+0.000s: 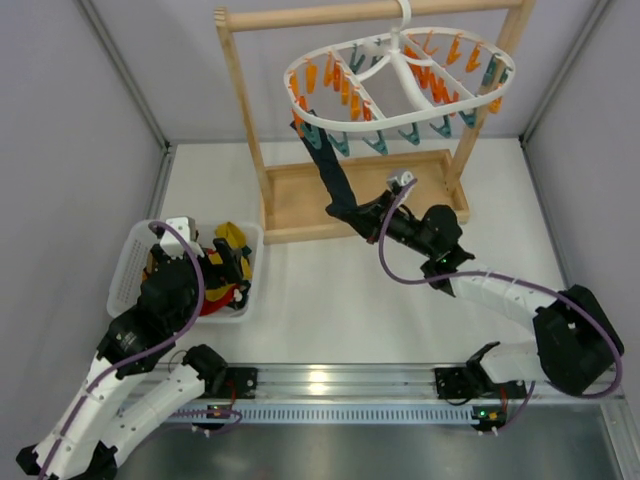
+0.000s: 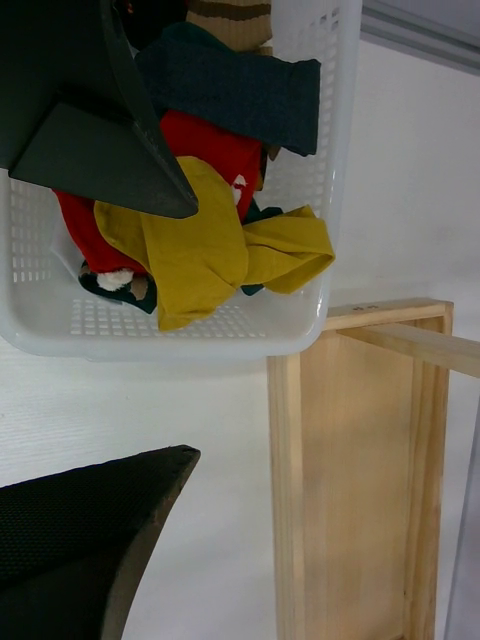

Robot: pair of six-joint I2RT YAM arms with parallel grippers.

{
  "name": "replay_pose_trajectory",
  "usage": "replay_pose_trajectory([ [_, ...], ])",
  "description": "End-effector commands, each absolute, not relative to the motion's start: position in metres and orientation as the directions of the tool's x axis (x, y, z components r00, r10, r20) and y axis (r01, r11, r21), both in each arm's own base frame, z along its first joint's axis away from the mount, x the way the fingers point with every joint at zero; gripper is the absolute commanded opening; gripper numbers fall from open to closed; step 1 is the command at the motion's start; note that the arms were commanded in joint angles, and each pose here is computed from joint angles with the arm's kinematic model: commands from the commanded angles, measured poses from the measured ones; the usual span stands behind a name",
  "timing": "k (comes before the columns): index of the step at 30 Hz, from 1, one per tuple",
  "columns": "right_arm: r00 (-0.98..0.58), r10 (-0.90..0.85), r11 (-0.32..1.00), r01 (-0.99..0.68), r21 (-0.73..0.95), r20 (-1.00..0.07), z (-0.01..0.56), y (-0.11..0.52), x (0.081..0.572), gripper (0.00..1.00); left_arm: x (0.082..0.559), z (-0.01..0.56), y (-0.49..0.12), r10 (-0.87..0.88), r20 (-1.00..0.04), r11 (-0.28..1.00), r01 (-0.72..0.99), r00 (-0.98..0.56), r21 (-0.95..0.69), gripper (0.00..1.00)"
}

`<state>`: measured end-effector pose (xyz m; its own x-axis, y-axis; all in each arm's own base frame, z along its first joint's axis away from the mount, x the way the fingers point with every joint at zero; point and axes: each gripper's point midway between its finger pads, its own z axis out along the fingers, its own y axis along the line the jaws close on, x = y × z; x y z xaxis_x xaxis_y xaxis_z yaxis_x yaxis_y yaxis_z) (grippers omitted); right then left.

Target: Remove the socks clipped to the hanger

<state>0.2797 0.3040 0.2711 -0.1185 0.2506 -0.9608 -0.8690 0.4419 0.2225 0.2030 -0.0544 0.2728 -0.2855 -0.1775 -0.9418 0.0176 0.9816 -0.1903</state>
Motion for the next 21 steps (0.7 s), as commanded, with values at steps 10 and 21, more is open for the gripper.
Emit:
replay_pose_trajectory([
  [10,-0.165,0.212,0.201,-0.957,0.208,-0.963,0.320,0.421,0.317,0.00,0.208,0.279,-0.046,-0.213,-0.941,0.977,-0.030,-0.262,-0.213,0.99],
  [21,-0.166,0.231,0.116,-0.974,0.197,-0.959,0.315,0.409,0.252,0.00,0.210,0.277,-0.046,-0.213,-0.940,0.977,-0.028,-0.266,-0.214,0.99],
])
